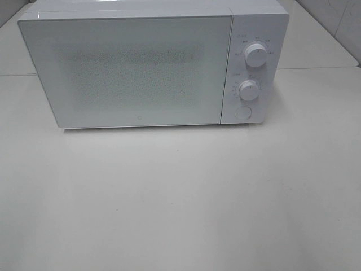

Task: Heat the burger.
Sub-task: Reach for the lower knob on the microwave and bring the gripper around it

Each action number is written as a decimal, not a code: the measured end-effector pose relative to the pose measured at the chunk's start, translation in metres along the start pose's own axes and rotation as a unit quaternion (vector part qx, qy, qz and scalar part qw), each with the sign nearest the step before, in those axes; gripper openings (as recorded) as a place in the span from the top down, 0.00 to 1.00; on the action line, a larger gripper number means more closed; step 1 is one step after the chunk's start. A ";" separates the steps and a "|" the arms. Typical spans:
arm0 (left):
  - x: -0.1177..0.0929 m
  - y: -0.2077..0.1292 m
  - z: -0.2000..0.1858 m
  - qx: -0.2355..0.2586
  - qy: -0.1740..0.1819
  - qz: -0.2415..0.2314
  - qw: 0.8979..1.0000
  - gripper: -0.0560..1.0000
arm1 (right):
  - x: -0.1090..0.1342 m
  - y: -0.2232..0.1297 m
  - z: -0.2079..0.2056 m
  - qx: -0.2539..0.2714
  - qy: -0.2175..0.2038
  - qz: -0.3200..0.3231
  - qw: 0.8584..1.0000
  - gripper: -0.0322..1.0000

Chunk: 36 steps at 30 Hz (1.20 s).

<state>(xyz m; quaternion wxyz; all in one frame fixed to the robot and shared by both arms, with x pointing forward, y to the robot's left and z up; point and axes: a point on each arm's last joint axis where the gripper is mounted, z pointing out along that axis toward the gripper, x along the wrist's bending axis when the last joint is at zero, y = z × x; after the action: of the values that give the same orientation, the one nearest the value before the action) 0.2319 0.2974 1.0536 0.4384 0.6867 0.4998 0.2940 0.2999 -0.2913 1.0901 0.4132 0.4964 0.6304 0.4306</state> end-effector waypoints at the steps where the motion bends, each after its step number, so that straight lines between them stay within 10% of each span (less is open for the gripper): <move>1: 0.000 0.000 0.000 0.000 0.000 0.000 1.000 0.95 | 0.001 0.003 0.013 0.012 0.002 -0.001 1.000 0.39; 36: 0.000 0.000 0.000 0.000 0.000 0.000 1.000 0.95 | 0.018 -0.015 0.206 -0.005 0.039 -0.004 0.999 0.39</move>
<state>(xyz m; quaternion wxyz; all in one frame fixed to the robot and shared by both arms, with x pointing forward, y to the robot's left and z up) 0.2319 0.2974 1.0536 0.4384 0.6867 0.4998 0.2940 0.4881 -0.2482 1.0144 0.3927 0.4746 0.6458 0.4510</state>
